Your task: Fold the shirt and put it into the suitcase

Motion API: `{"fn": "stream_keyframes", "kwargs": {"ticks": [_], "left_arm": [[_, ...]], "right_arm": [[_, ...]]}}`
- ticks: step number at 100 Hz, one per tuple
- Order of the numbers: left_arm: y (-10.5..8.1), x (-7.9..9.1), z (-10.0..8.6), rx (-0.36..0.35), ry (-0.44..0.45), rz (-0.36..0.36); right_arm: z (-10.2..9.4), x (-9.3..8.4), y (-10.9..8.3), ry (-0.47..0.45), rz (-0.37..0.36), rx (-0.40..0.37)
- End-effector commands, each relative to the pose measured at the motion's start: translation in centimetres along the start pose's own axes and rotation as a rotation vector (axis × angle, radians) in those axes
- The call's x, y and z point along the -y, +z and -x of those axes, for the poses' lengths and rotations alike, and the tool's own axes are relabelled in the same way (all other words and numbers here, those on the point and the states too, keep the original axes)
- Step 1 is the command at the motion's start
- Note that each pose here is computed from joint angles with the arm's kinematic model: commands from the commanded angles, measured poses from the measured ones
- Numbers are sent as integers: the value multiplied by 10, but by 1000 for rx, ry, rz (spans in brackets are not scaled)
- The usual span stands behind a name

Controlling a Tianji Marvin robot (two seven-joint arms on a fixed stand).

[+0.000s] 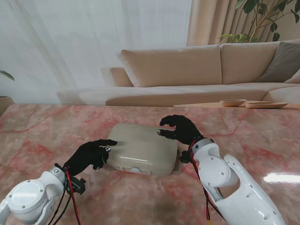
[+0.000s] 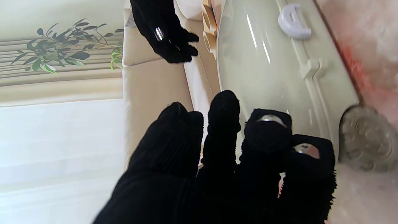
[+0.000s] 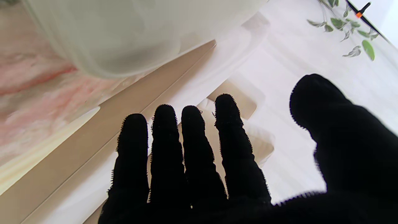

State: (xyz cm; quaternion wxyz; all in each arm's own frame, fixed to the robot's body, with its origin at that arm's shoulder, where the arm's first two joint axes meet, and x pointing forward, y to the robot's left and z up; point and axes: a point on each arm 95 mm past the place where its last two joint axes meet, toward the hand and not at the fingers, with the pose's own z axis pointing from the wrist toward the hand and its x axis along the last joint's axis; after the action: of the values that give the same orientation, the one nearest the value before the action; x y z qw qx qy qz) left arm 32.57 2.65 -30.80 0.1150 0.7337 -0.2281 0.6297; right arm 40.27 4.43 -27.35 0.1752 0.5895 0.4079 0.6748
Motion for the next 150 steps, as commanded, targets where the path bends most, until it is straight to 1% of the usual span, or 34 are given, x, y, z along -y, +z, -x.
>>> {"fn": "stream_keyframes", "kwargs": {"ticks": [1, 18, 37, 54, 66, 77, 96, 117, 127, 150], "left_arm": [[-1, 2, -4, -11, 12, -33], [-1, 9, -10, -18, 105, -155], [1, 17, -15, -31, 184, -292], [3, 20, -15, -31, 248, -353], [4, 22, -14, -32, 270, -363], [6, 23, -12, -39, 274, -382], [13, 25, -6, -31, 304, -399], [22, 21, 1, -24, 276, -411], [24, 21, 1, -22, 263, -401], [28, 22, 1, -27, 262, -412]], "right_arm": [[5, -2, -4, 3, 5, 25], [15, -13, -12, -2, 51, 62], [26, -25, -21, -8, 91, 103], [36, -32, -28, -8, 113, 140], [44, -36, -32, -12, 124, 163], [50, -38, -36, 10, 147, 184], [59, -36, -42, 30, 186, 212], [68, -32, -46, 56, 205, 234], [72, -32, -46, 67, 208, 249], [77, -28, -46, 90, 209, 271]]}}
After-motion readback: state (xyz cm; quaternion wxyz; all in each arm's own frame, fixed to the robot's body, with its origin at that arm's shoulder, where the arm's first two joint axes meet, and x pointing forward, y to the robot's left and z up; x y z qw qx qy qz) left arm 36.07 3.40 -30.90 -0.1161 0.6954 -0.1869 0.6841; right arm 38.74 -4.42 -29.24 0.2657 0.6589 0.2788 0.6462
